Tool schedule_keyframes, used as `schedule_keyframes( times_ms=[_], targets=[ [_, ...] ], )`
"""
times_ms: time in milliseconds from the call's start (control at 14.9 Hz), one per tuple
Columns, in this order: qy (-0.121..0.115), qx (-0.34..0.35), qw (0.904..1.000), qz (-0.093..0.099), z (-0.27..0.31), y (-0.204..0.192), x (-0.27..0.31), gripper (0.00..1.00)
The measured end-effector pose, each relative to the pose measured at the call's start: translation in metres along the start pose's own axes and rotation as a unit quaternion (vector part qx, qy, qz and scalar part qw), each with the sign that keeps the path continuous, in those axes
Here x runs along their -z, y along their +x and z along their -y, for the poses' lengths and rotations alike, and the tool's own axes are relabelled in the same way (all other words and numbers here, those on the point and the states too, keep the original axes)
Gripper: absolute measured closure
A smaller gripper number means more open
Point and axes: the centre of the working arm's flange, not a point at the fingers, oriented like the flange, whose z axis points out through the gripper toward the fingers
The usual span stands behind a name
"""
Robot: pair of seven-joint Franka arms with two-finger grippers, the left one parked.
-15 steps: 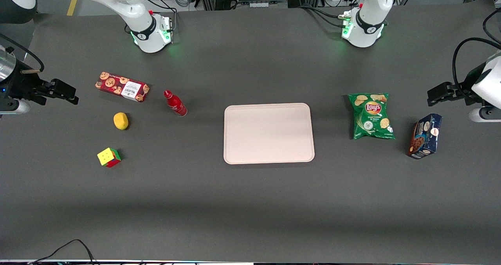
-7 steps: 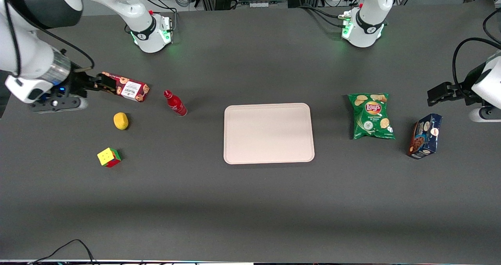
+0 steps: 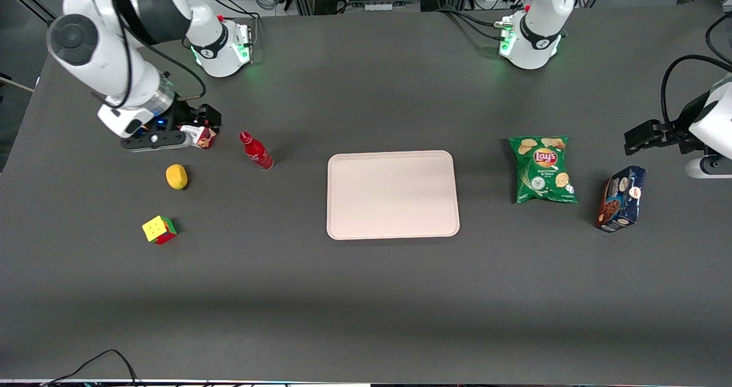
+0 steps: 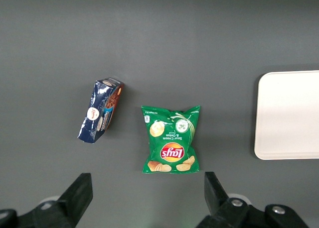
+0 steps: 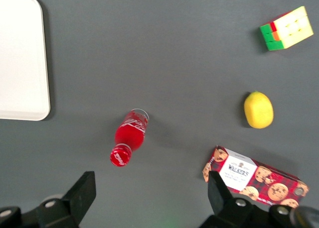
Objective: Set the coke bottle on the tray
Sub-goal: 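Lower the open right gripper around the bottle and close it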
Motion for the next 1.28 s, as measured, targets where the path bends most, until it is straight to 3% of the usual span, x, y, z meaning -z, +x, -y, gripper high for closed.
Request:
schedule_keyframes(
  times_ms=[336, 671, 1275],
  targets=[
    [-0.006, 0.010, 0.9995, -0.030, 0.028, -0.014, -0.061, 0.00],
    [-0.004, 0.013, 0.9989, -0.045, 0.037, -0.024, -0.089, 0.00],
    [0.002, 0.020, 0.9989, -0.042, 0.047, -0.039, -0.128, 0.00]
  ],
)
